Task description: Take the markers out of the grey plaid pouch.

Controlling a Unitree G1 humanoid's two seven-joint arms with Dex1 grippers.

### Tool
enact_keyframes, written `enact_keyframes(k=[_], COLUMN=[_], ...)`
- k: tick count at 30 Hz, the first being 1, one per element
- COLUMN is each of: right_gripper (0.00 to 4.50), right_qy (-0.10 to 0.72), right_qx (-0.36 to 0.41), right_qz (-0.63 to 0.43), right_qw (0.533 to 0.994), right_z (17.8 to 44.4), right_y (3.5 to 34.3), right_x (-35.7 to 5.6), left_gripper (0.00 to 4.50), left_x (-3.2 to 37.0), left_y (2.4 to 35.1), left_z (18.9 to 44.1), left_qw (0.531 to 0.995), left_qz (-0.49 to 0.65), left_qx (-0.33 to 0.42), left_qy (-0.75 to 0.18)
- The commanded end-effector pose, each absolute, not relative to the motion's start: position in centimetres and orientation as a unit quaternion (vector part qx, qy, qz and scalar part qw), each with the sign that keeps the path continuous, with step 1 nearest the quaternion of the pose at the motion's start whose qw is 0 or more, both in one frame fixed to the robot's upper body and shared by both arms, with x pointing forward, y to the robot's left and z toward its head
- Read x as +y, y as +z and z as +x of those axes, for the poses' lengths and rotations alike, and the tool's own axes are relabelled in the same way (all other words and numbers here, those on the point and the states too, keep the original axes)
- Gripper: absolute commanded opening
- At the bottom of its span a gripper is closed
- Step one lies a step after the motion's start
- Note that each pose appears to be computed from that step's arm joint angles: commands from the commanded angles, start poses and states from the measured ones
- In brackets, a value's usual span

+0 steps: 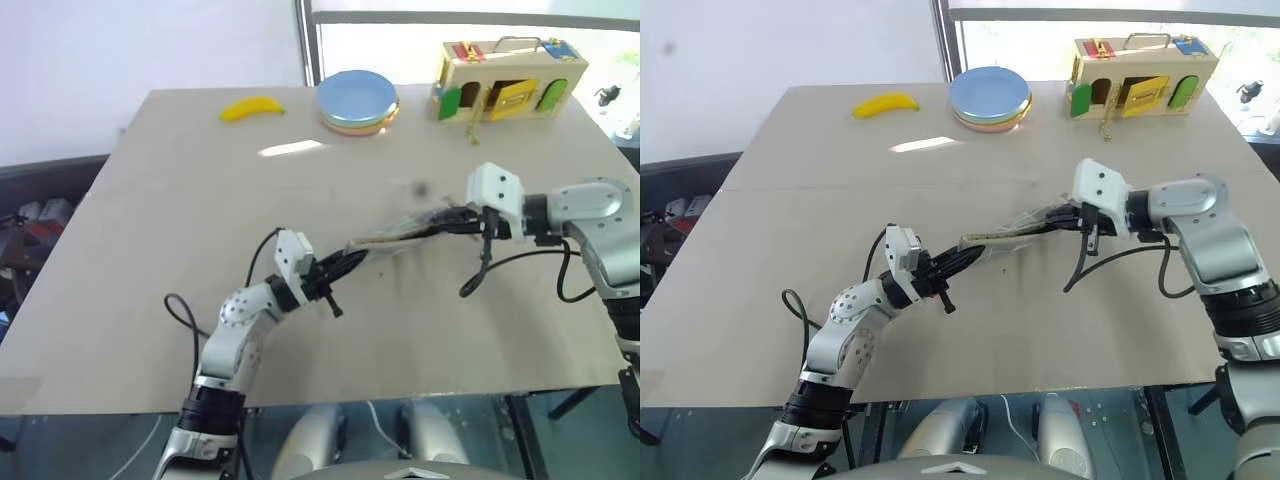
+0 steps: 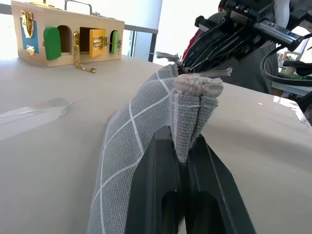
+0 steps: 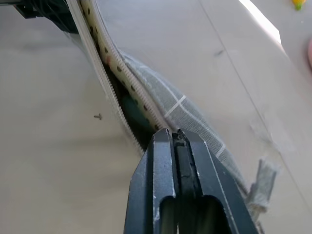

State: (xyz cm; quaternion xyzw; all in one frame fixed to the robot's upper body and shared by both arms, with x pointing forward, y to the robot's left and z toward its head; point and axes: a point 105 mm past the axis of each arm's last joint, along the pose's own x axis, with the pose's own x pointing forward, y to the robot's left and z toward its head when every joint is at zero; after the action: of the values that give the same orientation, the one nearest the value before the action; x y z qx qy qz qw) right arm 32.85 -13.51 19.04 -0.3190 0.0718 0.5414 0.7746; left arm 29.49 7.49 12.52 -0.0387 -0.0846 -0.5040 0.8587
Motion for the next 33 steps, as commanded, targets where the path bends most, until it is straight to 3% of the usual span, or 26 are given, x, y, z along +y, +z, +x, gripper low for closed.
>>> enact_keyframes(k=[1, 12, 17, 24, 27, 28, 33], right_gripper=[0.05, 0.05, 0.05, 2.79, 4.17, 4.44, 4.44], right_qy=[0.536, 0.526, 0.52, 0.539, 0.549, 0.551, 0.548], right_qx=[0.066, 0.094, 0.071, 0.069, 0.083, 0.087, 0.131], right_qz=[-0.334, -0.422, -0.45, -0.458, -0.471, -0.474, -0.513], right_qw=[0.773, 0.733, 0.722, 0.704, 0.686, 0.681, 0.648], right_z=[32.6, 33.6, 35.0, 34.8, 34.2, 34.0, 32.5], right_y=[19.5, 16.9, 16.7, 16.6, 16.6, 16.6, 18.3], right_x=[-13.8, -14.1, -12.6, -11.7, -11.9, -12.0, -13.4], left_gripper=[0.0, 0.0, 0.0, 0.0, 0.0, 0.0, 0.0], left_x=[7.5, 7.3, 7.0, 6.8, 6.7, 6.6, 5.6], left_y=[13.2, 13.3, 13.9, 14.6, 14.9, 15.1, 17.0], left_z=[29.5, 29.5, 29.7, 29.1, 28.8, 28.7, 27.1], left_qw=[0.855, 0.852, 0.849, 0.841, 0.834, 0.831, 0.791], left_qz=[-0.036, -0.029, -0.028, -0.065, -0.091, -0.1, -0.152], left_qx=[-0.099, -0.098, -0.106, -0.107, -0.101, -0.098, -0.1], left_qy=[-0.508, -0.514, -0.517, -0.527, -0.534, -0.538, -0.584])
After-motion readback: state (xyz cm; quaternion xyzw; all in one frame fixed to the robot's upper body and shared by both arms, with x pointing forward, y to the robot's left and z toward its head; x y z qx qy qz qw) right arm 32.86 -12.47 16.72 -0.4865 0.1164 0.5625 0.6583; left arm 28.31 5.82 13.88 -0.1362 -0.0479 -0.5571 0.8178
